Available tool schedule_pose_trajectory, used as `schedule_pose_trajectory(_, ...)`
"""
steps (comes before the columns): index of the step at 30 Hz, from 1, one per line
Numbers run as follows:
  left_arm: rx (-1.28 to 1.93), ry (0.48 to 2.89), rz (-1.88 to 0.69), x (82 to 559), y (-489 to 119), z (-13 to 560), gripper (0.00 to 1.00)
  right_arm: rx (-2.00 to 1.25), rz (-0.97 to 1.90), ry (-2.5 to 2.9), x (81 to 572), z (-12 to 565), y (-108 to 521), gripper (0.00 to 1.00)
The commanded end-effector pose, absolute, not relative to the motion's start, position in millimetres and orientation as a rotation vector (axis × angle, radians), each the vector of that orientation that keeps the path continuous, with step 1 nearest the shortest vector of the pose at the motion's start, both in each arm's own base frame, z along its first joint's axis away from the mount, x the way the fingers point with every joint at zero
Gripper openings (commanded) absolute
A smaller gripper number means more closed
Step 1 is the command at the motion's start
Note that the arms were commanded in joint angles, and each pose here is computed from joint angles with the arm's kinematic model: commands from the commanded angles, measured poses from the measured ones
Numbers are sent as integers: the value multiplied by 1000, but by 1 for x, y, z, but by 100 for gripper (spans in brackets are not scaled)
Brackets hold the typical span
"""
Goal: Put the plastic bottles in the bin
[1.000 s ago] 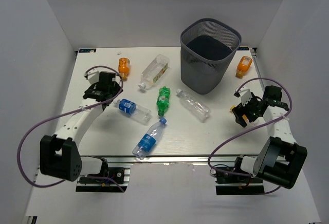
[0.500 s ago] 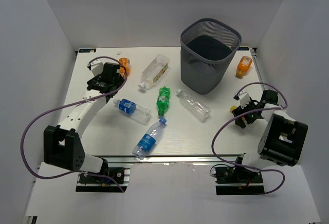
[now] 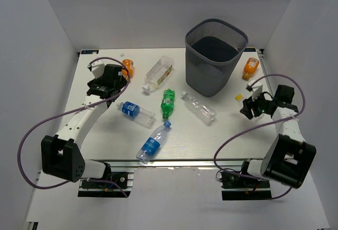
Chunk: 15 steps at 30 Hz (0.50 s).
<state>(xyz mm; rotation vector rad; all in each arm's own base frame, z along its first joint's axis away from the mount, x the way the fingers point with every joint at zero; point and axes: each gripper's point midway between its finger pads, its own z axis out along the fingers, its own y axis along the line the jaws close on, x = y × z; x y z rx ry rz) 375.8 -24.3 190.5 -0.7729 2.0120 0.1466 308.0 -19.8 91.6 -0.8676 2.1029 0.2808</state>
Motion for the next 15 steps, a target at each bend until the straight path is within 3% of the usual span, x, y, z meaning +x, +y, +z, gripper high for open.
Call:
schedule_pose_trajectory(1, -731, 1966, 118, 364, -26, 214, 98, -904, 468, 1779, 308, 195, 27, 20)
schedule_pose_trajectory(9, -692, 1983, 89, 339, -26, 205, 98, -922, 513, 1352, 269, 345, 82, 16)
schedule_pose_trajectory(10, -693, 1987, 94, 336, -24, 200, 98, -932, 432, 1245, 275, 377, 81, 16)
schedule_pose_trajectory(15, -703, 1976, 60, 326, -25, 200, 98, -735, 638, 1196, 296, 446, 92, 18)
